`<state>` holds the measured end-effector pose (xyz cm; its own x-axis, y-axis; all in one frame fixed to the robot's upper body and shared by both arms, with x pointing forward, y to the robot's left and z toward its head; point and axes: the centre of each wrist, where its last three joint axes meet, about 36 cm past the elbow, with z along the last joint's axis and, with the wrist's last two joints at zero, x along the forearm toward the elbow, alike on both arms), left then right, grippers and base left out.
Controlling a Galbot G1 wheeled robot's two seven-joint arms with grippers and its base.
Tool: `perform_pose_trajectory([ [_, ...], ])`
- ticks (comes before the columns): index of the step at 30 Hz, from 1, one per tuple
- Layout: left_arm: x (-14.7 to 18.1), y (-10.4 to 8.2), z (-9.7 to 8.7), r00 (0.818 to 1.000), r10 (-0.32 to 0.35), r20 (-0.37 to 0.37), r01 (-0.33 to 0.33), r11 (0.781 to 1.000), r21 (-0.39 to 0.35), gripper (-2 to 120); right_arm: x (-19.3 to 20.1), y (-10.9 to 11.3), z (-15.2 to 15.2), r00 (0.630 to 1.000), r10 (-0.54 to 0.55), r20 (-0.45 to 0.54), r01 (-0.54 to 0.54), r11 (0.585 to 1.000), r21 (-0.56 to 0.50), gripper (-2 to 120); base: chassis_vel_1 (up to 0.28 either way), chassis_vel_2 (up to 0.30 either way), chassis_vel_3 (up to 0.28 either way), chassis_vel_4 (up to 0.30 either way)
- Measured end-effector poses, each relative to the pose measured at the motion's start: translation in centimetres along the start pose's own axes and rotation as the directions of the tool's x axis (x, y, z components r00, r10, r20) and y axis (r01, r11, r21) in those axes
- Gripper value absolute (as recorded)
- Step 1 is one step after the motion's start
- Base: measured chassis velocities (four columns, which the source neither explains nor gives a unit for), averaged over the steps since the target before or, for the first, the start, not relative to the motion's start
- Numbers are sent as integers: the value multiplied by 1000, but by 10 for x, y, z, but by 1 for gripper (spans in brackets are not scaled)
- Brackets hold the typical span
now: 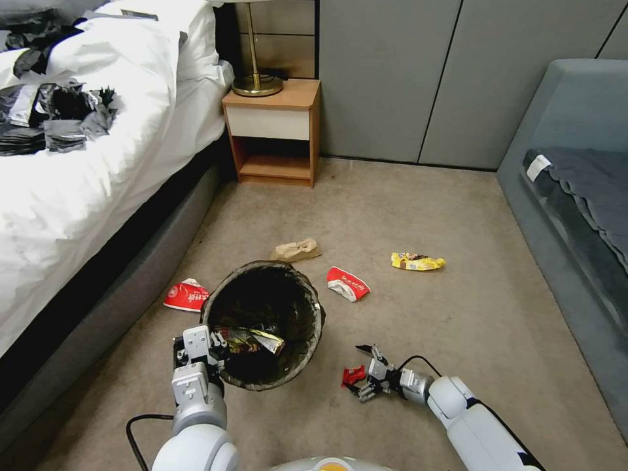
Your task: Pick up the trash bin, then pick up the garbage from the floor and place it into the trash bin.
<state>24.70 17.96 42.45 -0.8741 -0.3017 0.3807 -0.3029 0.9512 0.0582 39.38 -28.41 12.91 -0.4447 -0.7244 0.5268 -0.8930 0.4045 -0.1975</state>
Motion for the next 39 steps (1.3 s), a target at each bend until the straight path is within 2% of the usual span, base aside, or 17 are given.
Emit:
perform_pose_trajectory([
  [8,-2,-1,2,1000,0,-5,0,1000,-2,0,7,9,11,1000,9,-5,-9,1000,-20,99,0,0,0,0],
  [10,-2,-1,2,1000,-1,-6,1,1000,-1,0,8,10,14,1000,9,-7,-9,1000,-25,91,0,0,0,0],
  [12,-2,-1,2,1000,-1,-6,1,1000,-1,0,8,10,14,1000,9,-7,-9,1000,-26,90,0,0,0,0],
  [14,-1,-1,2,1000,-1,-7,0,1000,-1,0,8,12,15,1000,9,-6,-9,999,-32,81,0,0,0,0],
  [16,-1,-1,2,1000,-1,-7,1,1000,-1,0,8,13,15,1000,9,-5,-9,999,-34,80,0,0,0,0],
  [22,1,-1,2,1000,-2,-6,2,1000,-1,0,7,22,18,1000,10,0,-10,999,-50,59,0,0,0,0],
  [27,1,0,1,1000,-3,-2,3,1000,0,0,8,26,20,1000,9,1,-9,998,-55,49,0,0,0,0],
  [30,1,-1,1,1000,-2,0,2,1000,2,0,10,29,21,1000,9,3,-9,998,-57,38,0,0,0,0],
  [31,1,-1,1,1000,-2,0,2,1000,2,0,10,29,21,1000,9,3,-9,998,-57,38,0,0,0,0],
  [33,2,-1,1,1000,-1,0,1,1000,3,0,11,30,22,1000,16,5,-16,998,-60,28,0,0,0,0],
  [38,2,-1,1,1000,-1,1,1,1000,3,0,13,30,23,1000,20,6,-19,998,-62,20,0,0,0,0],
  [39,3,-1,1,1000,-1,2,1,1000,3,0,14,30,23,1000,22,6,-21,998,-63,14,0,0,0,0],
])
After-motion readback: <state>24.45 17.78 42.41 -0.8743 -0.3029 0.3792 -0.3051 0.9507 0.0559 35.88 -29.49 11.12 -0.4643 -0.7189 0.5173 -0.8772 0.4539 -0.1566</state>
